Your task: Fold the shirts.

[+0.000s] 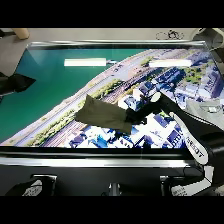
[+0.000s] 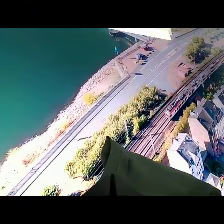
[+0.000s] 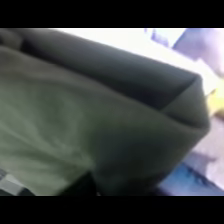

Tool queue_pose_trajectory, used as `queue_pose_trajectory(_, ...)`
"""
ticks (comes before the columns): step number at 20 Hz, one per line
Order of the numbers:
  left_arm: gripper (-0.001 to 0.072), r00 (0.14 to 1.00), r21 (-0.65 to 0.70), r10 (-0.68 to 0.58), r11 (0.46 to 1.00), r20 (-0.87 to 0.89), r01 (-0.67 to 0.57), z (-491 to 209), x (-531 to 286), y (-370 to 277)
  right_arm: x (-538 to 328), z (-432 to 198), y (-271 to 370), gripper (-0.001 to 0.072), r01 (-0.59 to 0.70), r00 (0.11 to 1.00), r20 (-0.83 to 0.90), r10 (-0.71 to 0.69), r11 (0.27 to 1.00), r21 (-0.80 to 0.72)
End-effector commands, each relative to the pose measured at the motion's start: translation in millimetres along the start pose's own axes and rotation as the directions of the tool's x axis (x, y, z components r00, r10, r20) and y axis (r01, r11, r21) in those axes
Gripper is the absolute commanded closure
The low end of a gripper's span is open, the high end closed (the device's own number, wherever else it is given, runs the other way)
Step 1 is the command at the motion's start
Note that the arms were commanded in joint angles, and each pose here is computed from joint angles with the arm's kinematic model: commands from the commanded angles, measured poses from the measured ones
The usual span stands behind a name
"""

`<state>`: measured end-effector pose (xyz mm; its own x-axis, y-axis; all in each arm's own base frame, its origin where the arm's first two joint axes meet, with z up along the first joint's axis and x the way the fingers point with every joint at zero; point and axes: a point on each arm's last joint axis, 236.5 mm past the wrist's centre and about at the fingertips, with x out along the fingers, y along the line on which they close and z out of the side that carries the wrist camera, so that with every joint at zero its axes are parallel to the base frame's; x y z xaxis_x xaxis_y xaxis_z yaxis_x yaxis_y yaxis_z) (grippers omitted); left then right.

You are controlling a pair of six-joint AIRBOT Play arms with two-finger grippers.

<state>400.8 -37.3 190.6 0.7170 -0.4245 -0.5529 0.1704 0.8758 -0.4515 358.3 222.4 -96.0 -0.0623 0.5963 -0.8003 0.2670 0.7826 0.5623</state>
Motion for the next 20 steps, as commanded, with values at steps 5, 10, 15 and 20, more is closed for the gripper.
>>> queue_pose_trajectory(5,0.0681,1.000,-0.009,0.006,1.000,0.007,-0.006,0.9,0.5,2.0,-214.3,77.3,48.2,0.0687,-0.219,0.905,0.349,0.244,0.969,-0.112)
queue_pose_trajectory(10,0.0681,0.998,-0.011,0.025,1.000,0.054,-0.024,12.1,1.1,7.1,-380.4,54.6,-63.2,0.0687,-0.138,0.801,0.596,0.055,0.986,0.094)
queue_pose_trajectory(15,0.0681,0.998,-0.011,0.025,1.000,0.057,-0.025,12.7,1.0,7.3,-451.2,-3.8,-139.3,0.0687,-0.189,0.725,0.686,-0.051,0.944,0.270)
queue_pose_trajectory(20,0.0681,0.998,-0.007,0.026,1.000,0.057,-0.025,12.8,1.0,7.3,-488.5,-51.9,-199.1,0.0687,-0.212,0.656,0.726,-0.206,0.873,0.439)
